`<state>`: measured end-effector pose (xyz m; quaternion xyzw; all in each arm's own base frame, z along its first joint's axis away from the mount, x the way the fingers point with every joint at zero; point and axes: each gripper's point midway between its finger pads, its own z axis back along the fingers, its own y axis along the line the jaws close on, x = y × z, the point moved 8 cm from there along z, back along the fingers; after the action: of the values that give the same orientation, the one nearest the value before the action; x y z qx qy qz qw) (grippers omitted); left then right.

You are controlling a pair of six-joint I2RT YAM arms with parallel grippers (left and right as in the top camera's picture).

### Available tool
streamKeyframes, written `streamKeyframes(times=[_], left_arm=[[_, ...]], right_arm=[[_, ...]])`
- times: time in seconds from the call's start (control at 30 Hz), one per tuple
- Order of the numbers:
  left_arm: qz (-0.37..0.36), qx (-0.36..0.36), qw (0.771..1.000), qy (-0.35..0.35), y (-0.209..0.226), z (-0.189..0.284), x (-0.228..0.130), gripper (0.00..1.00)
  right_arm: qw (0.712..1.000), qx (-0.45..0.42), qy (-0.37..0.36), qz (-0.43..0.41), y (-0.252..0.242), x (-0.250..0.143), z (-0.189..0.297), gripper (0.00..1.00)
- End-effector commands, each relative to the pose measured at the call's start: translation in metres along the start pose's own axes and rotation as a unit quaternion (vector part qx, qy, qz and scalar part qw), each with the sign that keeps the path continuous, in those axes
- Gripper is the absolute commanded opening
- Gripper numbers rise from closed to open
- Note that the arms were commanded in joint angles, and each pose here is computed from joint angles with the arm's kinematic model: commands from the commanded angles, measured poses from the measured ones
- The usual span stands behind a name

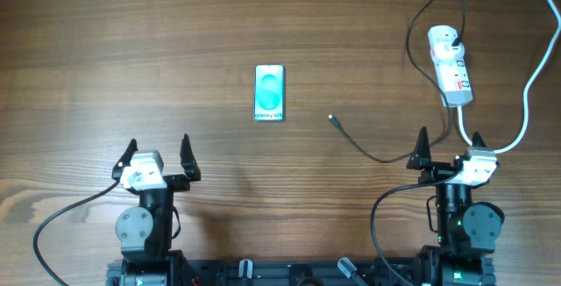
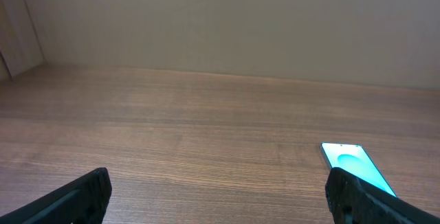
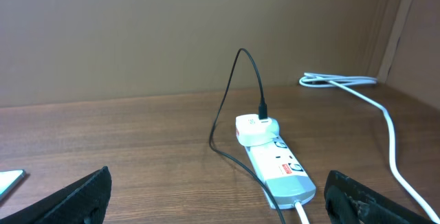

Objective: Plug charger to phone and switch on socket

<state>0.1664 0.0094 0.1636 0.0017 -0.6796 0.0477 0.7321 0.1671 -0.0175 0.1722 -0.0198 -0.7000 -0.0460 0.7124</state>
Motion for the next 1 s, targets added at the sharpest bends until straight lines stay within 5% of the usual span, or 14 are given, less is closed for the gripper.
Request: streamKeyframes(times=[0.0, 0.37, 0.43, 0.57, 0.67, 0.73, 0.83, 0.9, 0.97], left_arm=[[-0.009, -0.004, 1.0, -0.001, 0.0, 0.0, -0.001, 1.0], [-0.004, -0.013, 1.0, -0.024, -0.002, 0.0, 0.007, 1.0], [0.022, -0.114, 0.993, -0.036, -0.021, 0.003, 0.013, 1.0], [-0.025, -0.335, 0.932, -0.134, -0.059, 0.028, 0.046, 1.0], [-0.064, -0.345, 0.899, -0.262, -0.062, 0.05, 0.085, 1.0], [-0.047, -0.287, 0.913, -0.284, -0.054, 0.053, 0.112, 1.0], [-0.048, -0.238, 0.942, -0.23, -0.05, 0.051, 0.16, 1.0], [-0.013, -0.219, 0.973, -0.076, -0.05, 0.031, 0.195, 1.0], [-0.013, -0.222, 0.973, 0.056, -0.054, 0.01, 0.22, 1.0]], right_arm=[[1.0, -0.003, 0.001, 0.005, -0.001, 0.0, 0.0, 1.0], [1.0, -0.003, 0.001, 0.005, -0.001, 0.0, 0.0, 1.0], [1.0, -0.003, 0.001, 0.005, -0.001, 0.0, 0.0, 1.0], [1.0, 0.002, -0.021, -0.002, 0.0, 0.007, 0.0, 1.0], [0.993, 0.057, -0.007, -0.104, 0.01, 0.005, 0.0, 1.0], [0.966, 0.113, 0.013, -0.234, 0.02, 0.005, 0.002, 1.0], [0.917, 0.145, -0.025, -0.37, 0.023, 0.026, 0.005, 1.0], [0.903, 0.216, -0.162, -0.334, 0.027, 0.075, 0.022, 1.0], [0.887, 0.229, -0.273, -0.293, 0.025, 0.114, 0.042, 1.0]])
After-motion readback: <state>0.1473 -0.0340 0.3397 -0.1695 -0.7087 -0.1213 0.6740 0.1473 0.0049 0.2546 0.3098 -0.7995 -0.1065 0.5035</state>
